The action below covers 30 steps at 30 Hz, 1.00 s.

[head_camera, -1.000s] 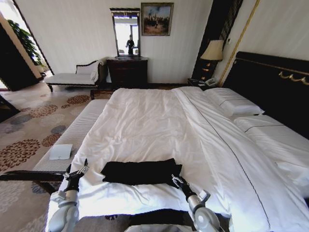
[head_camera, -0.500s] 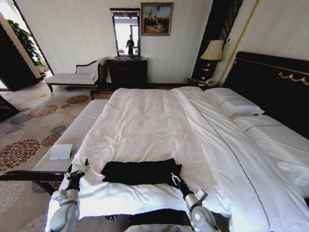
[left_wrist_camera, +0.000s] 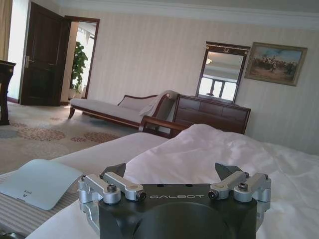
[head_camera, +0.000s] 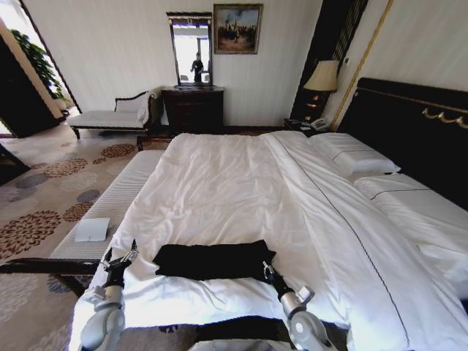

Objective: Fold the clothes on the bed.

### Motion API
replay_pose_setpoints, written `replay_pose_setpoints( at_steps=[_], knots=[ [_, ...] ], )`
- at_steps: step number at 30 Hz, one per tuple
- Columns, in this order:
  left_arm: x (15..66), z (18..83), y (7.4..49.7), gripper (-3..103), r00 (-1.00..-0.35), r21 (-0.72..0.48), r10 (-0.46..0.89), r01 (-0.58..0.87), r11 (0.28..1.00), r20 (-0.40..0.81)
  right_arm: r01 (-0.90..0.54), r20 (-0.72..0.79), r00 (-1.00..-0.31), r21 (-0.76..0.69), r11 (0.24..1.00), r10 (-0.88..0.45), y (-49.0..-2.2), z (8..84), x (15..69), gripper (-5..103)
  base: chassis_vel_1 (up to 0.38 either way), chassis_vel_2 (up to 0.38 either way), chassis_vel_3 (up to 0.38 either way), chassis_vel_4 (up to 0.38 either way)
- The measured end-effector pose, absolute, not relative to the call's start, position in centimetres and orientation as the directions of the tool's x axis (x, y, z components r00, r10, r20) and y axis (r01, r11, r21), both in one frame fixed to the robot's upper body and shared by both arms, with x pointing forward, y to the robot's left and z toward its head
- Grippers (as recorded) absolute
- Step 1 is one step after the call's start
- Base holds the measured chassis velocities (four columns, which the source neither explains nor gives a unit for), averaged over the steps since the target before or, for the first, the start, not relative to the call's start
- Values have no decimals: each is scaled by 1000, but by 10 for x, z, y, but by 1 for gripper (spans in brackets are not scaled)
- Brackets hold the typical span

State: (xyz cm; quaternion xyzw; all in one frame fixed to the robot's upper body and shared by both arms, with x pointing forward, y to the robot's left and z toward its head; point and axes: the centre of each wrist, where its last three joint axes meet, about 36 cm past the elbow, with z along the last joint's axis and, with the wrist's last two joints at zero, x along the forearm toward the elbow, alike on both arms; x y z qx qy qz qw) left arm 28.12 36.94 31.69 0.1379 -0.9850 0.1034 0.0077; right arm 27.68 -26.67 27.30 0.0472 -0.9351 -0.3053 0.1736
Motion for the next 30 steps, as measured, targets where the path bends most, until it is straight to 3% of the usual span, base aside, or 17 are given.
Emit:
replay_pose_setpoints(
  at_steps=[14,17,23,25,30],
  knots=[
    [286,312,359,100,-964,-219,-259,-264,939,50,23,307,-946,393,919,-108,-374,326,264,3,0,0,0,0],
    [286,311,358,100,-965,-221,-258,-264,939,52,18,292,-951,387,922,-104,-379,329,265,3,0,0,0,0],
    [282,314,362,100,-964,-213,-263,-267,940,49,-108,150,-970,443,890,-192,-351,343,282,3,0,0,0,0],
    [279,320,368,100,-962,-199,-271,-274,941,42,-233,51,-955,479,846,-292,-324,353,296,3,0,0,0,0],
    [278,328,378,100,-959,-176,-279,-282,943,41,-393,-46,-901,507,767,-431,-286,353,310,3,0,0,0,0]
  ],
)
